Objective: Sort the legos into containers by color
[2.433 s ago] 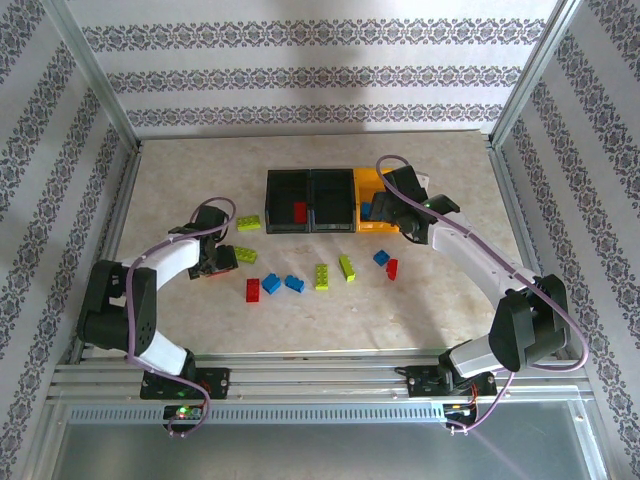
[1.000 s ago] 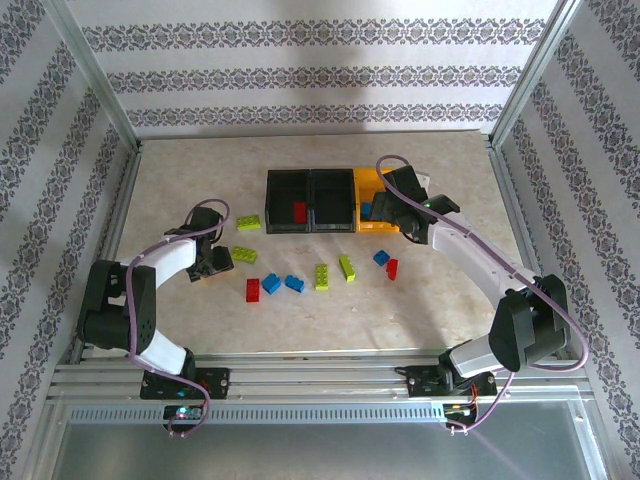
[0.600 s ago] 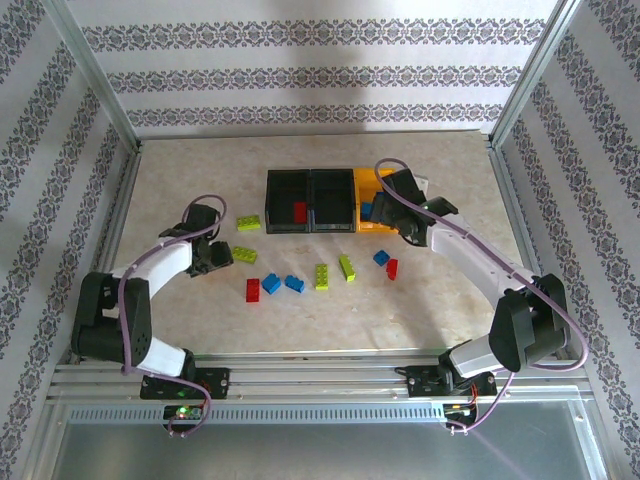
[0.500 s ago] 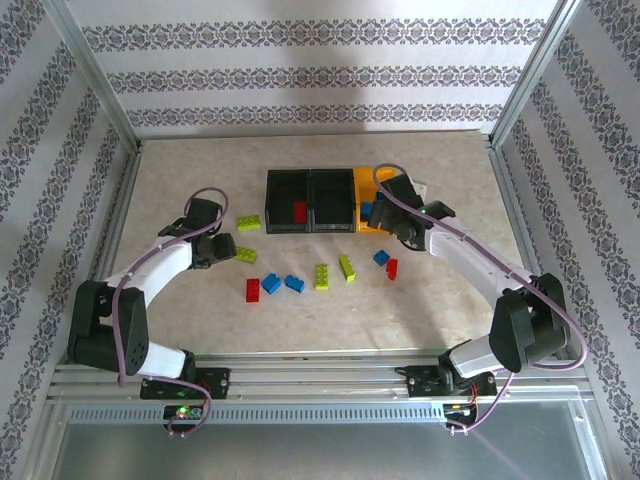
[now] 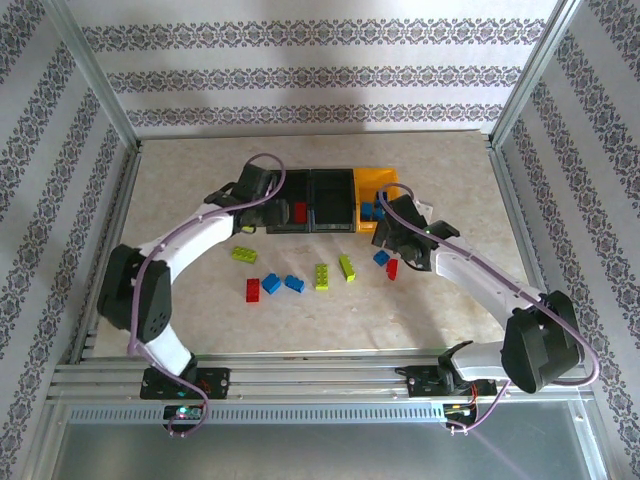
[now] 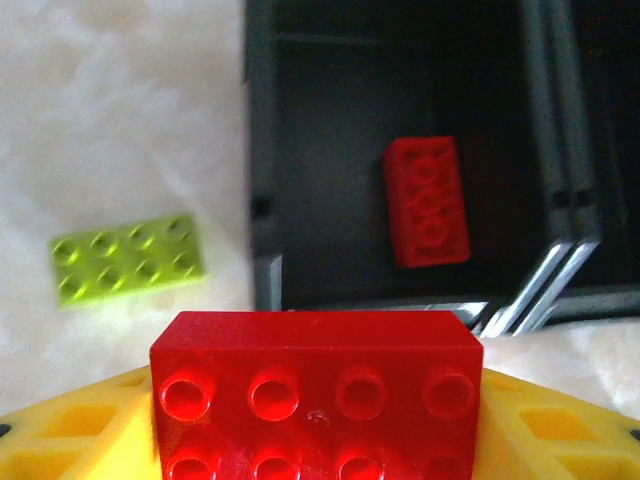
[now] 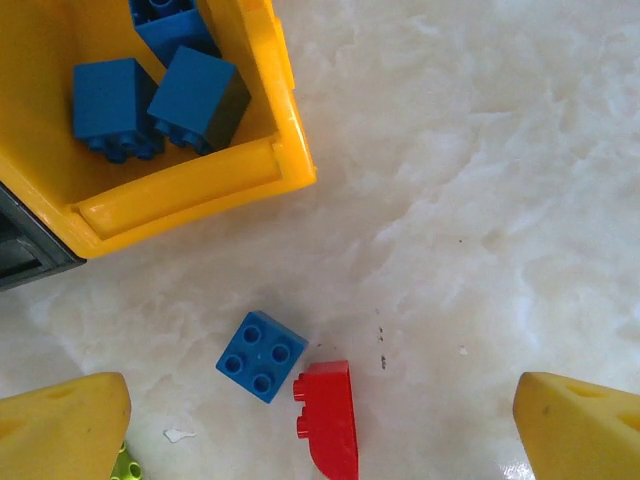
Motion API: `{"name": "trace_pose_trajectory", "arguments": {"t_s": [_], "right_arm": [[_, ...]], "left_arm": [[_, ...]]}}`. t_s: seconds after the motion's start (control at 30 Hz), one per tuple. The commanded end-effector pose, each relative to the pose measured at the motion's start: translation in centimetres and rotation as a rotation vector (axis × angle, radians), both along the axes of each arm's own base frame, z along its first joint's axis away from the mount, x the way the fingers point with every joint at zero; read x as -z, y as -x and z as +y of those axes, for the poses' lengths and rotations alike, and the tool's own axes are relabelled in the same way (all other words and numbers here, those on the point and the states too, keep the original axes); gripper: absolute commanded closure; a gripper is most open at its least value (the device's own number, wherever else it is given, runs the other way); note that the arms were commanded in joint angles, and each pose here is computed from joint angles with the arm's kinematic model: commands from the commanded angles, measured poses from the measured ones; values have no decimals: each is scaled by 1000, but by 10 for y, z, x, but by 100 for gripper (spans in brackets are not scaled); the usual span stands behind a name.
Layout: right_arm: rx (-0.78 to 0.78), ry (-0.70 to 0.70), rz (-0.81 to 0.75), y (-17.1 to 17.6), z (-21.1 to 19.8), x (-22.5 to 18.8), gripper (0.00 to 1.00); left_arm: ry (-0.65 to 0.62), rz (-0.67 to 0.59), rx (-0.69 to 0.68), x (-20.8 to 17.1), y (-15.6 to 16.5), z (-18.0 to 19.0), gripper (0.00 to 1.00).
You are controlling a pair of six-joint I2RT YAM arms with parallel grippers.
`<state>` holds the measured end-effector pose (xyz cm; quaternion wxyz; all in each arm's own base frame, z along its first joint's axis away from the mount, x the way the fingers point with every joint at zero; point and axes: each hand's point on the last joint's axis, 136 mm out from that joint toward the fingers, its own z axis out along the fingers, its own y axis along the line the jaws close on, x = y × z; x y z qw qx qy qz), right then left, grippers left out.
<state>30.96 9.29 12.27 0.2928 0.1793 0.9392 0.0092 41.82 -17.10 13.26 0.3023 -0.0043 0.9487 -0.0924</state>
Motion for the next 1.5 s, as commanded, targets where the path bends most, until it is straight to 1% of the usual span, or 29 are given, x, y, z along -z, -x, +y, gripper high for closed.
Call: {"name": "trace_pose_trajectory", "arguments": {"t_s": [0.0,0.3,0.47,0.57,0.8,1.03,1.13,1.33,1.37,1.47], "right_arm": [[27,8,-26,5,-4,-3,2],[34,-6,-20,11,-5,2,2],[18,-22,-21,11,0,3,2],[8,-28,-14,12,3,5,4],[-1,-39,10,16,9,14,8],[-1,-40,23,19,10,18,9],[-4,-38,21,18,11,17,9],[-7,-37,23,18,12,18,10],[-8,-36,22,18,12,18,10],[-9,-39,20,18,13,17,10]], "left_arm": [[-59,-30,55,-3,-18,-9,47],[-179,-6,66,16,-47,-10,48],[-199,13,72,27,-56,-13,48],[-217,25,63,34,-59,-12,48],[-213,48,71,44,-59,-18,44],[-199,47,64,39,-54,-22,38],[-184,42,57,37,-53,-24,37],[-181,39,52,38,-54,-24,40],[-182,42,50,39,-54,-23,38],[-170,51,50,40,-52,-26,29]]}}
